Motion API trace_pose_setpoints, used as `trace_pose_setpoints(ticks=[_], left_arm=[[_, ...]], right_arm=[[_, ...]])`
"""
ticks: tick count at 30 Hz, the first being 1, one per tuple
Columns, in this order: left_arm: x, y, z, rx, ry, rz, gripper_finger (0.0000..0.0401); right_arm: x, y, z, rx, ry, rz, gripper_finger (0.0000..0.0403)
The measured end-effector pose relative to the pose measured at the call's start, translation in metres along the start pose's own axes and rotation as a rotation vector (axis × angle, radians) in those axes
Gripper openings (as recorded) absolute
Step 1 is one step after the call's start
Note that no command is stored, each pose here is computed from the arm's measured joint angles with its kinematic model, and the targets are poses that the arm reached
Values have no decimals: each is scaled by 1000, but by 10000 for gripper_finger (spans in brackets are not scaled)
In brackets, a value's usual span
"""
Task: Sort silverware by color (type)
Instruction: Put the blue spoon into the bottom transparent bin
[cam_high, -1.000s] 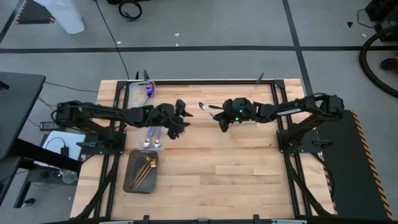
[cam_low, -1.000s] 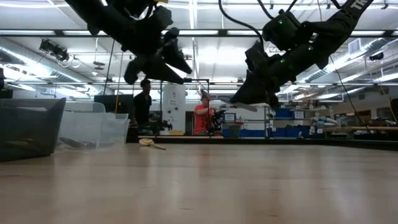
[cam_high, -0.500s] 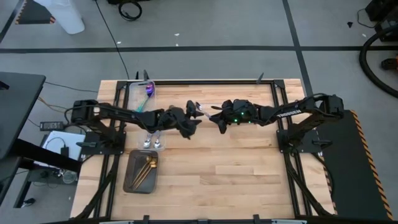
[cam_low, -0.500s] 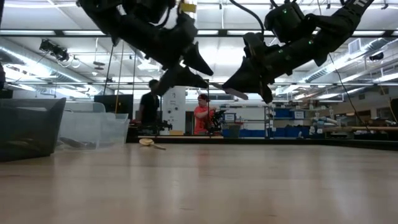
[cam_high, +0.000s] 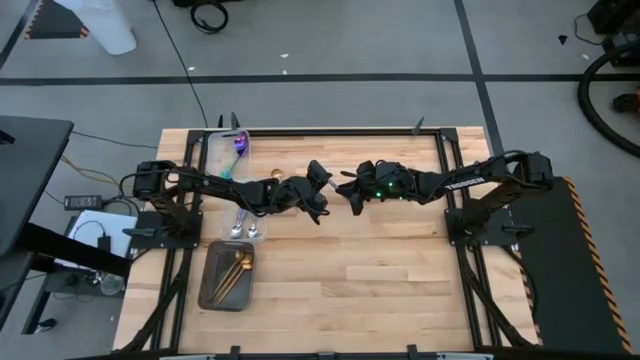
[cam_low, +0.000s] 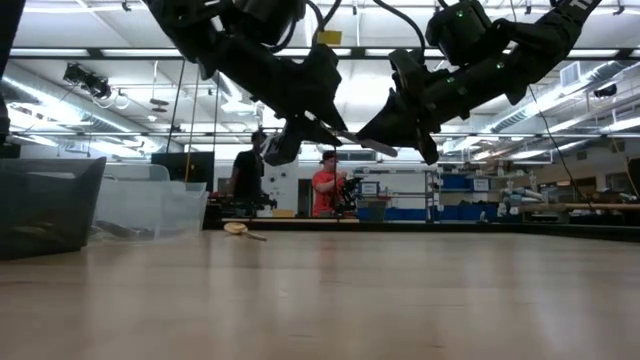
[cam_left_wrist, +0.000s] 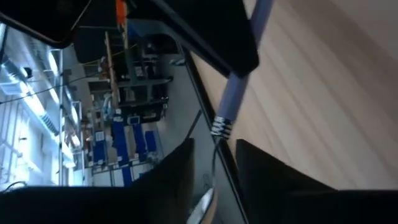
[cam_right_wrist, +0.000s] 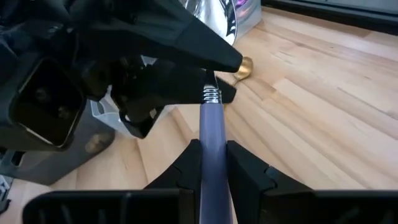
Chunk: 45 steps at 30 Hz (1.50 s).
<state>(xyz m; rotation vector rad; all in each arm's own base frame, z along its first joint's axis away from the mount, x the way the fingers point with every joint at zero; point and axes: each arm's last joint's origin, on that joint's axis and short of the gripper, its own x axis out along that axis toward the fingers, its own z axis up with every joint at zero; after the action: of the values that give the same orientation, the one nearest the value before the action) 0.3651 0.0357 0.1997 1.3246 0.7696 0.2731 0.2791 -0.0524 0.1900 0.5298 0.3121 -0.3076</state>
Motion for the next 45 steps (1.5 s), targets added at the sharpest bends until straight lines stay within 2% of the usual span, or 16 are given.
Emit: trace_pose_setpoints(ticks=[6, 12, 17, 21, 24, 32, 38, 45], left_arm=[[2, 0, -4, 32, 40, 7, 20], [2, 0, -4, -5, 40, 6, 11], [3, -6, -11, -84, 75, -64, 11], [0, -9, -22, -220, 118, -158, 10], [-7, -9, -30, -365, 178, -210, 10], [-54, 5, -41, -774, 301, -275, 10], [-84, 9, -38, -924, 283, -278, 12], [-111, -14, -50, -1063, 264, -280, 12]], right_arm=[[0, 0, 2, 16, -22, -6, 68], [0, 0, 2, 14, -34, -27, 84], [0, -1, 3, -15, -33, -33, 112], [0, -4, 4, -37, -44, -60, 131], [0, -5, 3, -57, -56, -99, 138], [-1, 1, -2, -122, -58, -149, 135], [-2, 3, -6, -161, -64, -214, 135], [-2, 3, -3, -224, -96, -246, 135]])
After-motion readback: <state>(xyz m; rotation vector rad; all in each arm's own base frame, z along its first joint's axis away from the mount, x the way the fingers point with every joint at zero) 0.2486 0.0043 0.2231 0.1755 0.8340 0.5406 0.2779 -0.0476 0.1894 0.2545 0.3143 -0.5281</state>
